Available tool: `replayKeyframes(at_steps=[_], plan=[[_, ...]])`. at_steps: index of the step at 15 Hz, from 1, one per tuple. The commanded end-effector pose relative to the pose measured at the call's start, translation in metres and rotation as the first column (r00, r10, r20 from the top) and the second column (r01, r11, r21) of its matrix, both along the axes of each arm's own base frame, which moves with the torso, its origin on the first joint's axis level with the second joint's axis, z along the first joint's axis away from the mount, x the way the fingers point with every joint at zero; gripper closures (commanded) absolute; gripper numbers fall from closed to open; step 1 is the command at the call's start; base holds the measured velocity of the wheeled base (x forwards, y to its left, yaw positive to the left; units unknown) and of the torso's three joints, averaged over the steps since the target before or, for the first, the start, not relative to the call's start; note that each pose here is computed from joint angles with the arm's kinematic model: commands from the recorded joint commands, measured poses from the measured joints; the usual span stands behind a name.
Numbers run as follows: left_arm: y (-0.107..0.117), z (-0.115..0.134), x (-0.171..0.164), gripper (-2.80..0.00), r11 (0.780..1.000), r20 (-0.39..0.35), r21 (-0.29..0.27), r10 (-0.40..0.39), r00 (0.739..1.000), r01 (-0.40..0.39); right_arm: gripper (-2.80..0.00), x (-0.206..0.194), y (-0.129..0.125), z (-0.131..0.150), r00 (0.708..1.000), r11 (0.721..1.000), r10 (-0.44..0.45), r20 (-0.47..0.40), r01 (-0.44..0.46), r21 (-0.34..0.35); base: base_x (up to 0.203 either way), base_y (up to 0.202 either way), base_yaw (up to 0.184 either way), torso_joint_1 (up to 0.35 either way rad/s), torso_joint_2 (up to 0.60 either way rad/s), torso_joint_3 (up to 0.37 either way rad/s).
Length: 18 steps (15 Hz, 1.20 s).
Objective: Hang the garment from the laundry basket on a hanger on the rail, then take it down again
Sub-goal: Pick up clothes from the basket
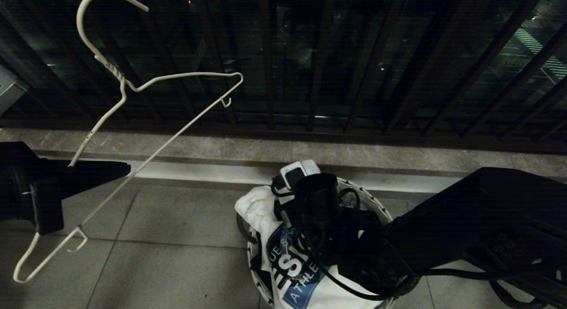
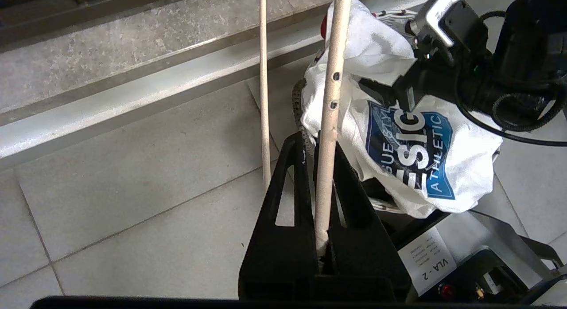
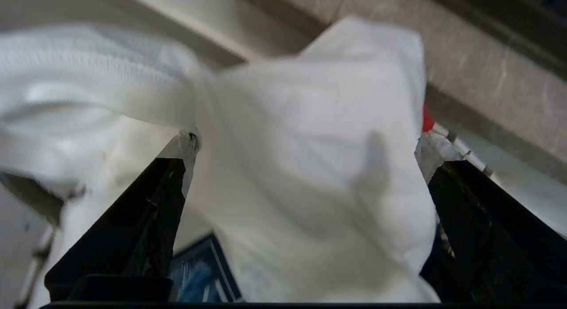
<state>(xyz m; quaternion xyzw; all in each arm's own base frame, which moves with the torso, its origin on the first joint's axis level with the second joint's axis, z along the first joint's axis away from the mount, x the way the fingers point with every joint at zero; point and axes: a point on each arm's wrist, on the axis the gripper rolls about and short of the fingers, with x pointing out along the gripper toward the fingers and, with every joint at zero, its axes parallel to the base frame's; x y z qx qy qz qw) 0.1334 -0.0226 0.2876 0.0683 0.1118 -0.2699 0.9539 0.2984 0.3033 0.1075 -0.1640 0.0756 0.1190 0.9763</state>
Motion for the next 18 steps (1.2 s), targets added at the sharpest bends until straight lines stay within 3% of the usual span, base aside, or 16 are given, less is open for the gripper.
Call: replayKeyframes(at_steps=[1, 4, 11, 18], plan=[[0.0, 0.0, 0.001, 0.0, 1.0, -0.003, 0.001, -0.002, 1.0, 0.002, -2.8, 0.001, 0.005, 0.003, 1.0, 1.0, 0.003, 0.019, -0.003, 0.018, 0.0, 0.0, 0.0, 0.0, 0.0, 0.0], [0.0, -0.001, 0.002, 0.0, 1.0, -0.007, 0.002, -0.003, 1.0, 0.003, -2.8, -0.001, 0.013, 0.004, 0.998, 0.998, -0.001, 0.069, -0.004, 0.066, 0.0, 0.0, 0.0, 0.0, 0.0, 0.0], [0.0, -0.003, 0.001, 0.0, 1.0, -0.005, 0.015, -0.009, 1.0, 0.009, -2.8, -0.028, 0.028, -0.004, 0.997, 0.998, 0.053, 0.063, -0.056, 0.038, 0.0, 0.0, 0.0, 0.0, 0.0, 0.0], [0.0, -0.003, 0.001, 0.0, 1.0, -0.005, 0.016, -0.01, 1.0, 0.01, -2.8, -0.022, 0.037, -0.027, 0.996, 0.997, 0.064, 0.055, -0.061, -0.052, 0.0, 0.0, 0.0, 0.0, 0.0, 0.0]])
